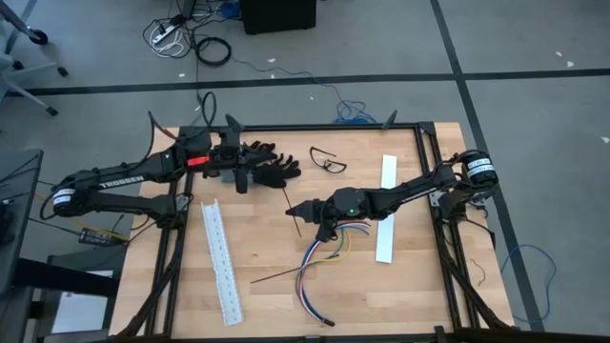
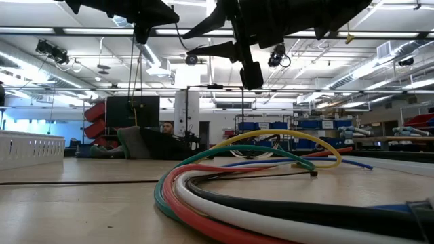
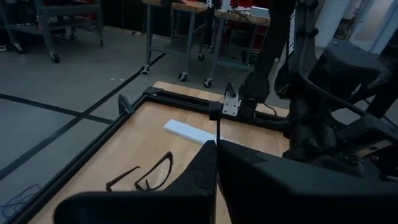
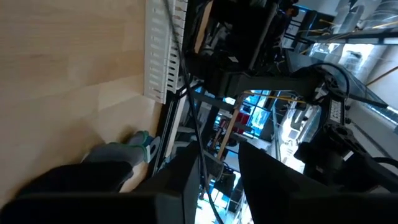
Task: Ziptie cables
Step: Insert the top black zip tie pointed tail end through the slot to form a loop
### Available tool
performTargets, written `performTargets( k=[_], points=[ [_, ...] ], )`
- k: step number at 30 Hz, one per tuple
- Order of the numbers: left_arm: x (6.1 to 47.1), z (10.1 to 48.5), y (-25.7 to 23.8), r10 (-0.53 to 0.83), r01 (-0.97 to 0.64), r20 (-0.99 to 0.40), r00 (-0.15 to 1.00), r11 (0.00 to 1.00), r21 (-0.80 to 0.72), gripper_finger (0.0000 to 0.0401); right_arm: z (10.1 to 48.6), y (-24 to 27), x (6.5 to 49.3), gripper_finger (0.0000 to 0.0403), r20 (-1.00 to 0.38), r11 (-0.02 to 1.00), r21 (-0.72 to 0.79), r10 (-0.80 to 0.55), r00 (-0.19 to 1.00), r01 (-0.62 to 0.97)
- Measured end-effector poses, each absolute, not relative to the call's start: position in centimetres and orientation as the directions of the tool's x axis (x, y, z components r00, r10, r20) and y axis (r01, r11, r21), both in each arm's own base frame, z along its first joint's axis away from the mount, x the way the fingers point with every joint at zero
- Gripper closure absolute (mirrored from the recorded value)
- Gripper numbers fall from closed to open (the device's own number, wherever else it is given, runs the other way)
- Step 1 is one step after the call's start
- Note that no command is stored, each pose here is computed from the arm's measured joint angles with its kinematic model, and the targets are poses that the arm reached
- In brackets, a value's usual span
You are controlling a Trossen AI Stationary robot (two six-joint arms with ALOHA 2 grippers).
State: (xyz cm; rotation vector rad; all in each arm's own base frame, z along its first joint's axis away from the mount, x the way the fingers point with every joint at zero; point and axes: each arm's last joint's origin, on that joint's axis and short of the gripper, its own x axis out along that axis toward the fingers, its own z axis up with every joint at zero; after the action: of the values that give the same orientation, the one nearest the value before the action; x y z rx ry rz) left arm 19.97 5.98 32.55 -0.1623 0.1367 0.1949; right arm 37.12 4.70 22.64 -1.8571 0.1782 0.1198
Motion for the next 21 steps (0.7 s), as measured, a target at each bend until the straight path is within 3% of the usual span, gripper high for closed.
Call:
performTargets(
  k=[6, 14, 17, 21],
  points=[
    [19.9, 32.5, 6.1, 0.178, -0.199, -0.153, 0.972, 0.970, -0.142, 0.0401, 22.6, 4.7, 37.1, 0.0312, -0.177, -0.280, -0.942, -0.061, 0.982, -0.187],
    [20.7, 32.0, 6.3, 0.151, -0.174, -0.167, 0.974, 0.976, -0.133, 0.0401, 22.6, 4.7, 37.1, 0.0396, -0.177, -0.193, -0.963, -0.067, 0.982, -0.187],
    [21.4, 31.6, 6.3, 0.097, -0.119, -0.171, 0.981, 0.985, -0.122, 0.0401, 22.7, 4.7, 37.1, 0.0399, -0.167, -0.041, -0.985, -0.066, 0.984, -0.170],
    [22.4, 31.1, 5.9, 0.072, -0.077, -0.183, 0.980, 0.997, -0.019, 0.0401, 22.9, 4.7, 37.2, 0.0401, -0.151, 0.315, -0.940, -0.046, 0.987, -0.130]
  ],
)
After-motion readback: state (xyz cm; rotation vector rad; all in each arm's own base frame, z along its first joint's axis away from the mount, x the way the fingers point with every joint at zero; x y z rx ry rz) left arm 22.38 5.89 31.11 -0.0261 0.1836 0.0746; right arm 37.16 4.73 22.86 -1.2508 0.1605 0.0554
